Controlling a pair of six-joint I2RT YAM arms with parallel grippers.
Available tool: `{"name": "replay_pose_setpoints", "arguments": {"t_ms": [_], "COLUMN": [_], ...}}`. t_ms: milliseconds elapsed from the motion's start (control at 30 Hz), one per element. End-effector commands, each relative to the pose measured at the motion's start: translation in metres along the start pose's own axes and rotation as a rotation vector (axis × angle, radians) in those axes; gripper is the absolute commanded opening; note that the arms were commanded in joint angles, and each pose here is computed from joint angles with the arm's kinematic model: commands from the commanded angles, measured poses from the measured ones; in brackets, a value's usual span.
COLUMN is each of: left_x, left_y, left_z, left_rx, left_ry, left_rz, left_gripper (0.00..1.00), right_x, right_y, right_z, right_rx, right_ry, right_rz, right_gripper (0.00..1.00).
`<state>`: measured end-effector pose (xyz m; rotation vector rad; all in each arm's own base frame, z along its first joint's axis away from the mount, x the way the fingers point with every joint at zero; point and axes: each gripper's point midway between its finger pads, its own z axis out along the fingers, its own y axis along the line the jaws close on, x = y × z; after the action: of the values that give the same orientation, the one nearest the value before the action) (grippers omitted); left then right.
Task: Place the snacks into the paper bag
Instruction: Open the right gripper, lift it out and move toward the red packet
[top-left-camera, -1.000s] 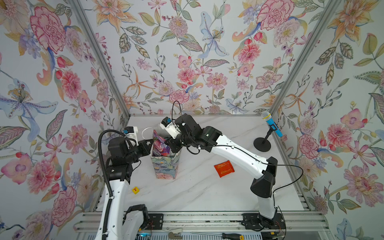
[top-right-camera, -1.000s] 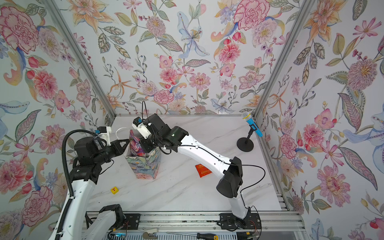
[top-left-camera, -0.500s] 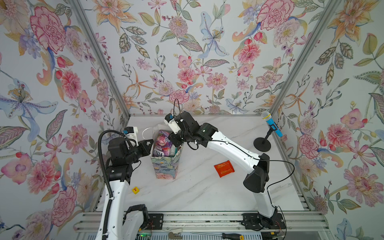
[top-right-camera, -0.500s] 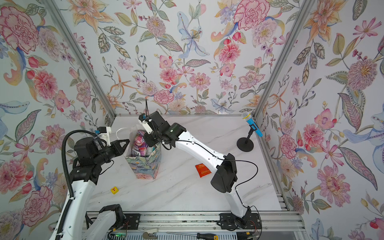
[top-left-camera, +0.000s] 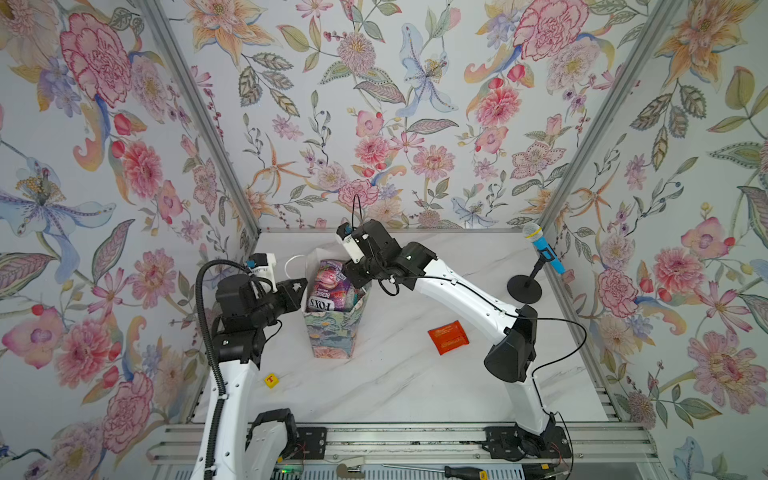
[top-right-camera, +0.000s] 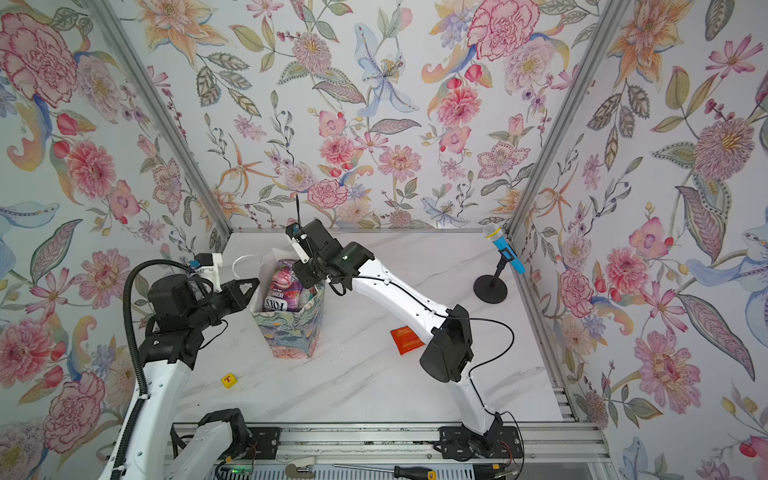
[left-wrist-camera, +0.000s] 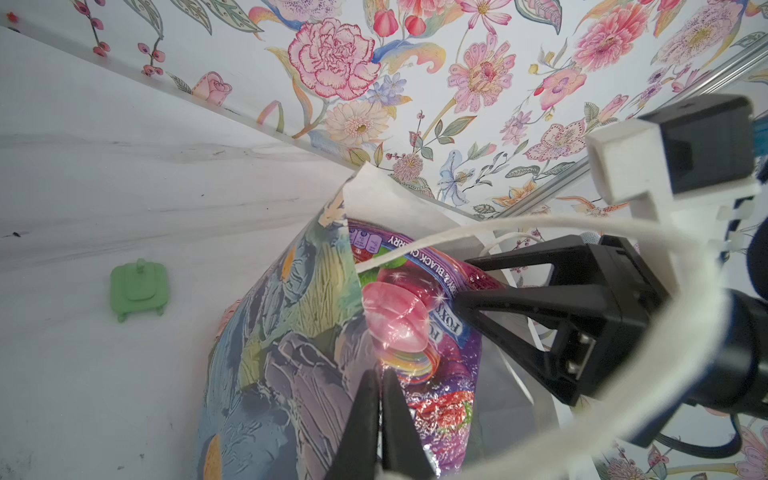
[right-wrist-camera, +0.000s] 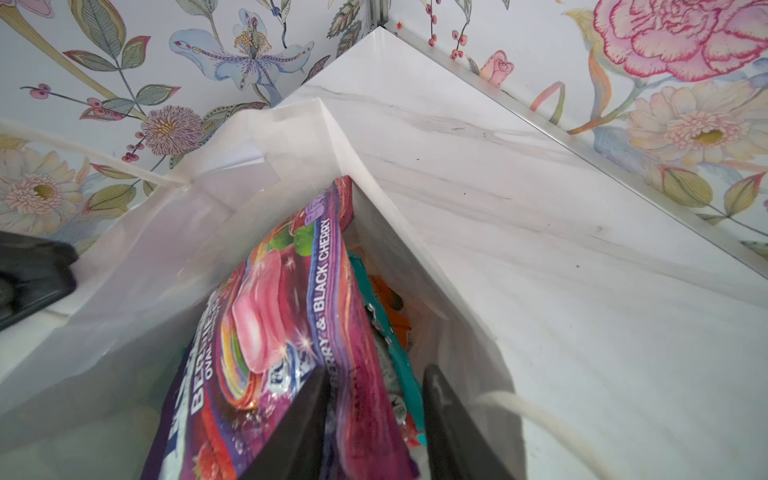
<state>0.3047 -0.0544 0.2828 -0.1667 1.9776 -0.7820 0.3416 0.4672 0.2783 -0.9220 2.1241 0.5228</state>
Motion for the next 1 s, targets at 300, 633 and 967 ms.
{"name": "replay_pose_setpoints", "arguments": {"t_ms": [300, 633, 967], "left_x": [-0.008, -0.01, -0.009], "left_y": [-0.014, -0.015, -0.016], "left_z": [-0.006, -0.005, -0.006], "left_rx": [0.056, 0.059, 0.059], "left_ry": [-0.027, -0.03, -0.031], "left_rz": [0.03, 0.028, 0.027], "left_gripper": [0.06, 0.06, 0.06], "right_x": [-0.034, -0.023, -0.013], "right_y": [0.005, 0.053, 0.053], "right_z": [-0.115, -0.106, -0.032], "right_rx": [-0.086, -0.251, -0.184], "right_ry": [-0.186, -0.156, -0.034], "right_rz": [0.007, -0.016, -0.041], "right_gripper": [0.46, 0.42, 0.39]}}
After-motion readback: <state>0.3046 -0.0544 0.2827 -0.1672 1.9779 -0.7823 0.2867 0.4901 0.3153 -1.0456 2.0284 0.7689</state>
